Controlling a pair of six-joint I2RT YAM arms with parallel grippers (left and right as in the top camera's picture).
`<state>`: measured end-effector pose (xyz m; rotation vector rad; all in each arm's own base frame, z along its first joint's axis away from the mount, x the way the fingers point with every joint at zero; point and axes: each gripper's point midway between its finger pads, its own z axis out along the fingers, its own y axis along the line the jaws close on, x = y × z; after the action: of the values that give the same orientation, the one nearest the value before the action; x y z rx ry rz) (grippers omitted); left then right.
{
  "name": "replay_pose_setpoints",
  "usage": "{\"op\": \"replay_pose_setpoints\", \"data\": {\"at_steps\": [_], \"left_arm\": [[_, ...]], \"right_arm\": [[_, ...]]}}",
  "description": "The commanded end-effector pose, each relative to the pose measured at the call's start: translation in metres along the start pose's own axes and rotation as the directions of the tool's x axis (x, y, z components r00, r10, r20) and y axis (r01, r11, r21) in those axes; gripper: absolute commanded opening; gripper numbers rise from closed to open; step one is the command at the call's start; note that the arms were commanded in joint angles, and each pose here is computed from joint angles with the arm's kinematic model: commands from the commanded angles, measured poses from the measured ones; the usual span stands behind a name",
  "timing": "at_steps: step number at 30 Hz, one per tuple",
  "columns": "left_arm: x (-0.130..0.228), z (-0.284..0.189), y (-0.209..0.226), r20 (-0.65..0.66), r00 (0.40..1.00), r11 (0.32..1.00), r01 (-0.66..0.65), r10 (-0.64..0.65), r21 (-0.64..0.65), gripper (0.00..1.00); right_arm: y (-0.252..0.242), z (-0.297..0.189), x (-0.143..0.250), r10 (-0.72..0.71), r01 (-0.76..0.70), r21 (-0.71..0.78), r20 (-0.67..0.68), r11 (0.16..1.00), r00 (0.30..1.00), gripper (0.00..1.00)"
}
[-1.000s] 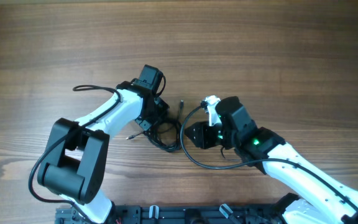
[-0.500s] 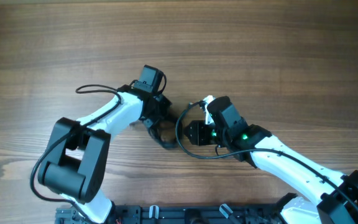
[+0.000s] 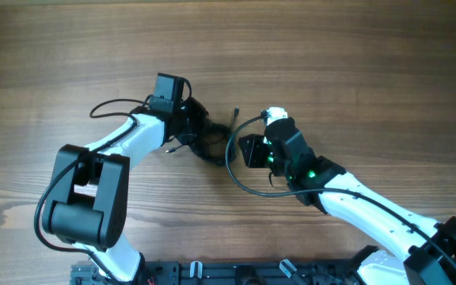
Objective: Untangle cables
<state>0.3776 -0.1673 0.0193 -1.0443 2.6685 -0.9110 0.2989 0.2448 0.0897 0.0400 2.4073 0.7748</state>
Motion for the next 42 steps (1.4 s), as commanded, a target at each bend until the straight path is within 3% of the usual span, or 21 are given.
{"op": "replay_pose_setpoints", "data": {"at_steps": [1, 2, 3, 5, 11, 15, 16, 18, 19, 21, 29, 33, 38, 39, 40, 42], "left_arm": [[0.011, 0.005, -0.001, -0.056, 0.998, 1.000, -0.021, 0.022, 0.020, 0.46], [0.012, 0.006, -0.002, -0.057, 0.998, 0.999, -0.026, 0.027, 0.023, 0.54], [0.014, 0.007, -0.003, -0.059, 0.998, 0.999, -0.031, 0.032, 0.023, 0.54], [0.018, 0.009, -0.002, -0.053, 0.998, 0.999, -0.045, 0.045, 0.007, 0.46], [0.022, 0.017, 0.007, 0.035, 0.996, 0.993, -0.083, 0.087, -0.088, 0.41], [0.018, 0.017, 0.014, 0.088, 0.991, 0.986, -0.090, 0.103, -0.141, 0.27], [0.017, 0.017, 0.016, 0.095, 0.990, 0.985, -0.088, 0.103, -0.152, 0.16], [0.016, 0.017, 0.017, 0.099, 0.990, 0.984, -0.086, 0.103, -0.155, 0.04], [0.016, 0.017, 0.017, 0.100, 0.990, 0.984, -0.087, 0.103, -0.154, 0.04], [0.015, 0.016, 0.016, 0.098, 0.990, 0.985, -0.085, 0.100, -0.151, 0.04], [0.007, 0.003, 0.004, -0.034, 0.995, 0.995, -0.099, 0.099, -0.002, 0.04], [-0.002, -0.003, 0.006, -0.054, 0.996, 0.997, -0.069, 0.071, 0.027, 0.04], [-0.002, -0.004, 0.006, -0.053, 0.996, 0.997, -0.067, 0.068, 0.027, 0.04], [-0.002, -0.004, 0.006, -0.054, 0.996, 0.997, -0.067, 0.068, 0.026, 0.04], [-0.002, -0.004, 0.006, -0.054, 0.996, 0.997, -0.067, 0.068, 0.026, 0.04], [-0.002, -0.004, 0.007, -0.055, 0.996, 0.998, -0.065, 0.067, 0.024, 0.05]], "right_arm": [[-0.007, 0.006, -0.011, -0.045, 0.042, 0.044, 0.063, 0.998, 0.997, 0.27], [-0.007, 0.009, -0.011, -0.044, 0.041, 0.043, 0.065, 0.998, 0.997, 0.28], [-0.009, 0.012, -0.010, -0.044, 0.041, 0.044, 0.063, 0.998, 0.997, 0.28], [-0.012, 0.024, 0.001, -0.041, 0.041, 0.035, 0.021, 0.999, 0.999, 0.29], [-0.021, 0.051, 0.023, -0.037, 0.038, 0.019, -0.050, 0.999, 0.998, 0.30], [-0.011, 0.059, 0.044, -0.025, 0.015, -0.066, -0.143, 0.998, 0.989, 0.28], [-0.008, 0.058, 0.048, -0.005, -0.009, -0.081, -0.165, 0.997, 0.986, 0.28], [-0.002, 0.056, 0.056, 0.030, -0.054, -0.109, -0.215, 0.993, 0.976, 0.26], [-0.003, 0.055, 0.061, 0.058, -0.084, -0.101, -0.239, 0.991, 0.969, 0.23], [-0.007, 0.054, 0.064, 0.080, -0.104, -0.080, -0.255, 0.991, 0.964, 0.04], [0.015, 0.049, 0.064, 0.050, -0.111, -0.197, -0.292, 0.974, 0.955, 0.04], [0.058, 0.033, 0.052, -0.116, -0.019, -0.467, -0.259, 0.884, 0.959, 0.04], [0.054, 0.036, 0.045, -0.082, -0.035, -0.443, -0.243, 0.896, 0.967, 0.04], [0.047, 0.039, 0.047, -0.040, -0.069, -0.398, -0.259, 0.915, 0.965, 0.17], [0.040, 0.041, 0.050, -0.002, -0.102, -0.356, -0.281, 0.929, 0.960, 0.49], [0.030, 0.042, 0.060, 0.021, -0.126, -0.308, -0.322, 0.943, 0.947, 0.50]]}}
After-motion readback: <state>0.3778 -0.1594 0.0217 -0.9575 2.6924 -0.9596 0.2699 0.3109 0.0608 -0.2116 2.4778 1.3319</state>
